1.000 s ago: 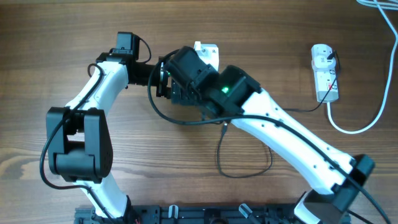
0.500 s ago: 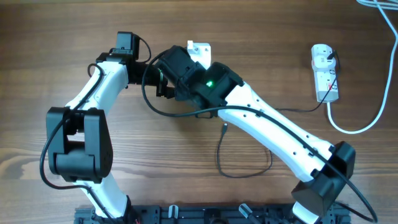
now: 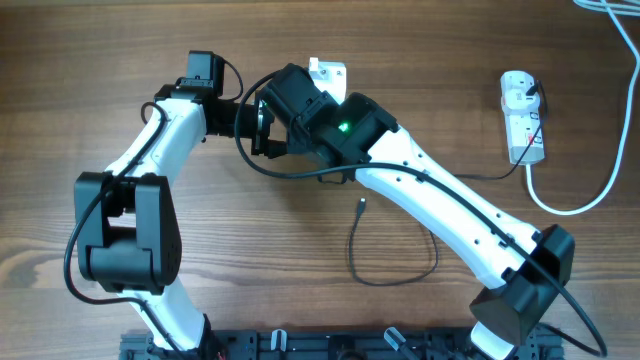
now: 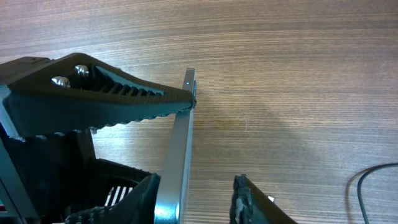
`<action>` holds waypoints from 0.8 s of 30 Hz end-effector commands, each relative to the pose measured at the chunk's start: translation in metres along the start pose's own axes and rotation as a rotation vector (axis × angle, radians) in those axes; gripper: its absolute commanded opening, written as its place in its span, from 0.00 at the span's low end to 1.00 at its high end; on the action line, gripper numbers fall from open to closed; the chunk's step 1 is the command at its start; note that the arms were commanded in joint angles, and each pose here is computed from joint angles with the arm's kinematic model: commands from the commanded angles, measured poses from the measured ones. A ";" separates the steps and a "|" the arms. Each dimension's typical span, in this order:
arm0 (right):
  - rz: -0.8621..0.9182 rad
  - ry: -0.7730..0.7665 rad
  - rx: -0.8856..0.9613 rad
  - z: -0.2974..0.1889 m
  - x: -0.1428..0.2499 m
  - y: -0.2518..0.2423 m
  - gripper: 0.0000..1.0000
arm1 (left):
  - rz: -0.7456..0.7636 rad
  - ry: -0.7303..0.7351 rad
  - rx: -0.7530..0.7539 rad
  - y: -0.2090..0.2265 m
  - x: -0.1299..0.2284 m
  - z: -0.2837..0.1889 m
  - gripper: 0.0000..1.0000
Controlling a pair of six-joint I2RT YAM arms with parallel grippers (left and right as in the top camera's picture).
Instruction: Plug charger to phone and switch on socket
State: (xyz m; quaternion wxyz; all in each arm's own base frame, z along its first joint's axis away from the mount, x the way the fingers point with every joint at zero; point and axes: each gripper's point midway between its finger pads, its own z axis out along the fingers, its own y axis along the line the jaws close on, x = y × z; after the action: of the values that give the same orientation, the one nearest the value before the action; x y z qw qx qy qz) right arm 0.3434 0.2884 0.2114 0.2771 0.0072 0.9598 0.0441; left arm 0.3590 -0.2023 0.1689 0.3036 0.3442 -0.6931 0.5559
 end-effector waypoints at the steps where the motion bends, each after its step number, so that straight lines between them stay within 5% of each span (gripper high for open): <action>1: -0.002 -0.002 -0.010 0.001 -0.001 0.004 0.38 | 0.038 0.025 0.016 -0.008 0.016 -0.002 0.57; 24: -0.004 0.024 -0.034 0.001 0.003 0.008 0.27 | 0.038 0.050 0.025 -0.009 0.020 -0.003 0.58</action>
State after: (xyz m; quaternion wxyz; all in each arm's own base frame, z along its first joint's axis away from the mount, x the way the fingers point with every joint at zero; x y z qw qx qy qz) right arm 0.3420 0.2924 0.2109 0.2717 0.0053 0.9608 0.0545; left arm 0.3588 -0.2024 0.1697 0.3050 0.3433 -0.6919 0.5572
